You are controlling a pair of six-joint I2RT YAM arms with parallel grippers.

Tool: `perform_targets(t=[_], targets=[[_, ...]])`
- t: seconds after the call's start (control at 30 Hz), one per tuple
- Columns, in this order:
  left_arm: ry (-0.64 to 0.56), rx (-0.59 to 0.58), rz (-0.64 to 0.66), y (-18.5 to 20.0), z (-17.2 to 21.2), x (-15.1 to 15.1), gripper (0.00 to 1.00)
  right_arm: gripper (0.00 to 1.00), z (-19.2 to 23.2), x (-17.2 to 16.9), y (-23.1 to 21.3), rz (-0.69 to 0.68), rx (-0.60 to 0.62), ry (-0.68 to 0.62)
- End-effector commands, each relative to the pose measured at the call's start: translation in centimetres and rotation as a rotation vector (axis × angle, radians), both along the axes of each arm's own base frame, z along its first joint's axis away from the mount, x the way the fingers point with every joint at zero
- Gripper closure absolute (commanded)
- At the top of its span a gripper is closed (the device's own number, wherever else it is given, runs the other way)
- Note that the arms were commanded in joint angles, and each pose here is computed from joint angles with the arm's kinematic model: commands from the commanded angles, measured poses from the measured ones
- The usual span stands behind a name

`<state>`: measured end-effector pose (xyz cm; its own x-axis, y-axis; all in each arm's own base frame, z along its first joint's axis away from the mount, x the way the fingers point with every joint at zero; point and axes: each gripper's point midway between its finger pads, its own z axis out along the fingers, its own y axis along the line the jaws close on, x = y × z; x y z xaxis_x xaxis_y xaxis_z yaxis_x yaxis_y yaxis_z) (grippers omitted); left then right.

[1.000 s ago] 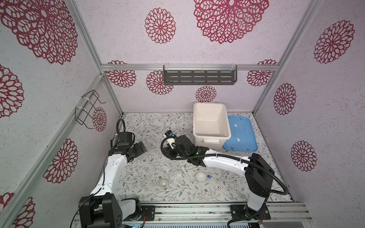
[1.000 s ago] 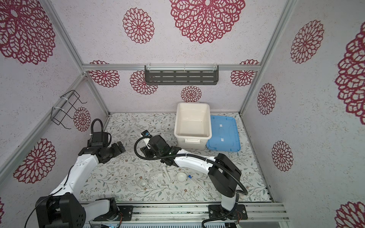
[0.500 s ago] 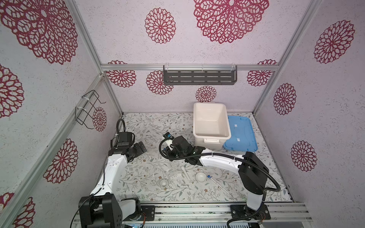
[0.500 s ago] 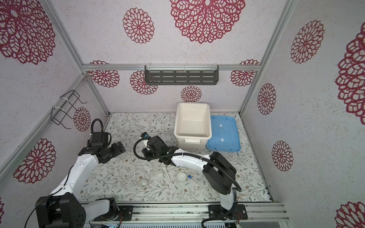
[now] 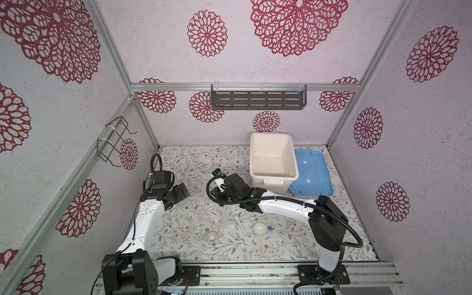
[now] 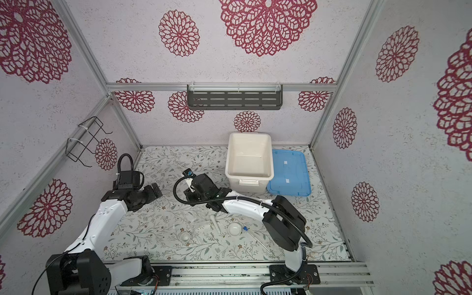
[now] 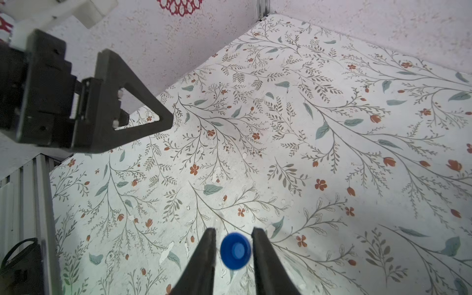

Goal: Organize the chemistry lab equipment

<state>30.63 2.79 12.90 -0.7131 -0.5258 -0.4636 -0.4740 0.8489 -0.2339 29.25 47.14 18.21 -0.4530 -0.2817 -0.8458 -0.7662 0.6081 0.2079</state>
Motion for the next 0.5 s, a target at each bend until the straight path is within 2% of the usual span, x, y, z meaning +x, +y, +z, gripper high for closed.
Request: perform_targets(t=[0.0,0.47], targets=[[-0.016,-0.004,-0.007,-0.2,0.4,0.3,0.03,0.7,2.5,-0.1,0.0,0.01,0.063,-0.03],[-0.017,-0.003,-0.004,-0.2,0.5,0.2,0.03,0.52,5.8,-0.6,-2.4,-0.04,0.119,-0.075]])
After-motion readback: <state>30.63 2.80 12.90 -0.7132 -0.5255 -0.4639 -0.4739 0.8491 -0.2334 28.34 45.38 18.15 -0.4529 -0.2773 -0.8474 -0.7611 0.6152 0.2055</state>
